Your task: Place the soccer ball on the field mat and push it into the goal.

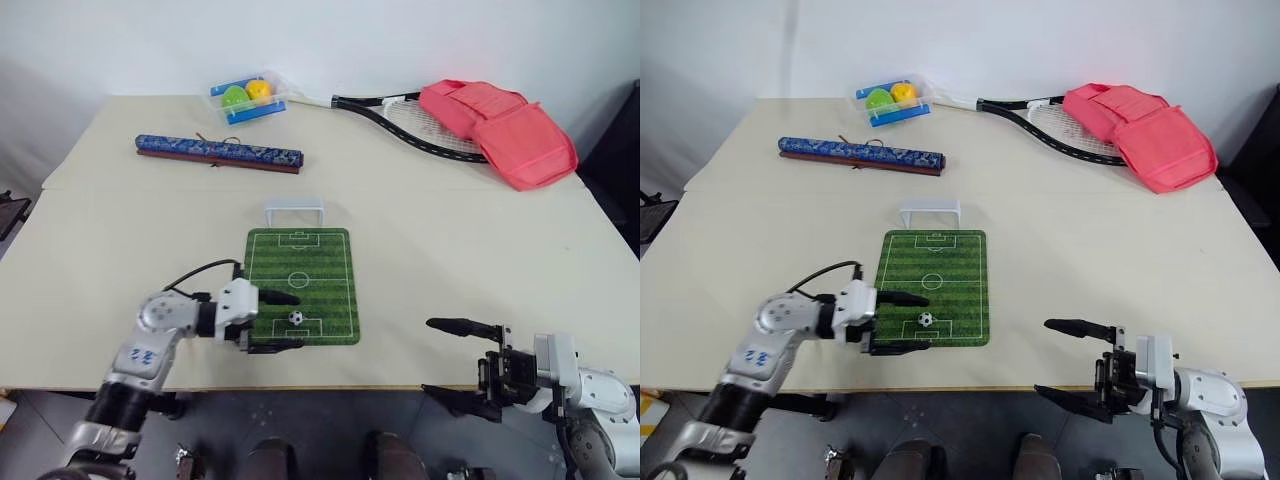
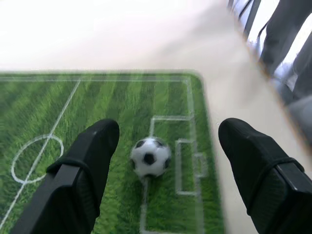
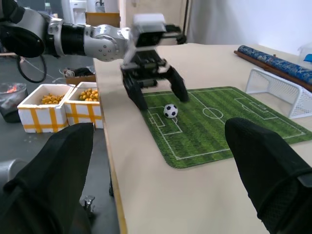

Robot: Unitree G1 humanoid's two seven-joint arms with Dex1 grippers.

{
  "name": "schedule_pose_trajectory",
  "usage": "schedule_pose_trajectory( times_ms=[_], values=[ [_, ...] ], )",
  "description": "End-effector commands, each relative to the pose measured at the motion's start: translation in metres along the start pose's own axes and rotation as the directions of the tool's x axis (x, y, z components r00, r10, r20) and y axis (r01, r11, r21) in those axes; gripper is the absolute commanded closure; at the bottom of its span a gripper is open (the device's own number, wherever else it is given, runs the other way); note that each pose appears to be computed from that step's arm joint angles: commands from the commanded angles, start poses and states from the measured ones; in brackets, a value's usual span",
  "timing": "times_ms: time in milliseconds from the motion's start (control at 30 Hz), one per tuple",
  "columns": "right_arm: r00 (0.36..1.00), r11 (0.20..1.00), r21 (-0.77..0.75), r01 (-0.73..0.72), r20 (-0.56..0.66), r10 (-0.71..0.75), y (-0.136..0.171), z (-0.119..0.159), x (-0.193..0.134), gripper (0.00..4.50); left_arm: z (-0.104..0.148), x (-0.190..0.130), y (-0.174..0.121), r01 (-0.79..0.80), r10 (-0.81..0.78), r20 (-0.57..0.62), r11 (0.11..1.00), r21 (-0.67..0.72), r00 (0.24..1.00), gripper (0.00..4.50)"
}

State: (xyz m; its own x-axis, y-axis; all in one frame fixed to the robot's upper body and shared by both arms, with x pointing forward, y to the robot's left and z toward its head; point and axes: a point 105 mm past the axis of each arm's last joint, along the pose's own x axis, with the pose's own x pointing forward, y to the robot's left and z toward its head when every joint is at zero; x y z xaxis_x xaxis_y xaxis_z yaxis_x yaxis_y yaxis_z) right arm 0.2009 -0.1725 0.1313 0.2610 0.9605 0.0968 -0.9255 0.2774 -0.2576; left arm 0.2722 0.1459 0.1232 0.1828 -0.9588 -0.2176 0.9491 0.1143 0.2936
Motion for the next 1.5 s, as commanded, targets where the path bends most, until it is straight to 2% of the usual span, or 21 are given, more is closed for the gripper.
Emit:
schedule_pose_trajectory(
  times_ms=[33,200,233,333,500,633,867,1000,1133,1267,1500],
  values=[
    [1.0,0.999,-0.049,-0.001,0.029,0.002,-0.003,0.008,-0.002,0.0,0.019,-0.036,-0.005,-0.046,0.045,0.039,0.999,0.02,0.998,0.71],
    [1.0,0.997,-0.078,0.008,0.025,-0.006,-0.013,0.009,-0.01,0.0,0.01,-0.068,-0.022,-0.094,0.093,-0.012,0.994,-0.054,0.996,0.71],
    [1.0,0.996,-0.089,0.022,0.023,-0.02,-0.019,0.008,-0.015,0.0,0.0,-0.081,-0.033,-0.109,0.105,-0.043,0.989,-0.103,0.994,0.71],
    [0.999,0.994,-0.104,0.043,0.021,-0.041,-0.032,0.006,-0.023,0.0,-0.017,-0.097,-0.057,-0.139,0.126,-0.075,0.971,-0.195,0.989,1.63],
    [1.0,0.995,-0.099,0.028,0.012,-0.027,-0.035,0.0,-0.031,0.0,-0.014,-0.065,-0.074,-0.087,0.09,0.004,0.977,-0.196,0.996,3.2],
    [1.0,0.993,-0.12,-0.01,-0.004,0.009,-0.034,0.0,-0.033,0.0,-0.004,-0.04,-0.068,-0.059,0.072,0.07,0.984,-0.17,0.995,4.47],
    [0.998,0.99,-0.128,-0.051,-0.043,0.046,-0.032,-0.002,-0.037,0.0,-0.003,-0.002,-0.053,-0.034,0.058,0.115,0.98,-0.195,0.992,4.47],
    [0.999,0.994,-0.107,-0.013,-0.046,0.008,-0.027,-0.007,-0.048,0.0,-0.014,0.022,-0.036,-0.029,0.049,0.081,0.973,-0.227,0.996,4.47],
    [0.999,0.996,-0.093,0.016,-0.042,-0.02,-0.019,-0.014,-0.052,0.0,-0.015,0.031,-0.024,-0.045,0.069,0.098,0.973,-0.227,0.993,4.47],
    [0.998,0.995,-0.092,0.042,-0.041,-0.046,-0.007,-0.022,-0.055,0.0,-0.024,0.037,-0.006,-0.111,0.124,0.054,0.975,-0.19,0.991,4.47],
    [0.981,0.974,-0.123,0.191,-0.008,-0.194,-0.008,-0.025,-0.046,0.0,-0.014,0.041,0.053,-0.336,0.354,0.12,0.93,-0.147,0.927,4.47]
  ],
)
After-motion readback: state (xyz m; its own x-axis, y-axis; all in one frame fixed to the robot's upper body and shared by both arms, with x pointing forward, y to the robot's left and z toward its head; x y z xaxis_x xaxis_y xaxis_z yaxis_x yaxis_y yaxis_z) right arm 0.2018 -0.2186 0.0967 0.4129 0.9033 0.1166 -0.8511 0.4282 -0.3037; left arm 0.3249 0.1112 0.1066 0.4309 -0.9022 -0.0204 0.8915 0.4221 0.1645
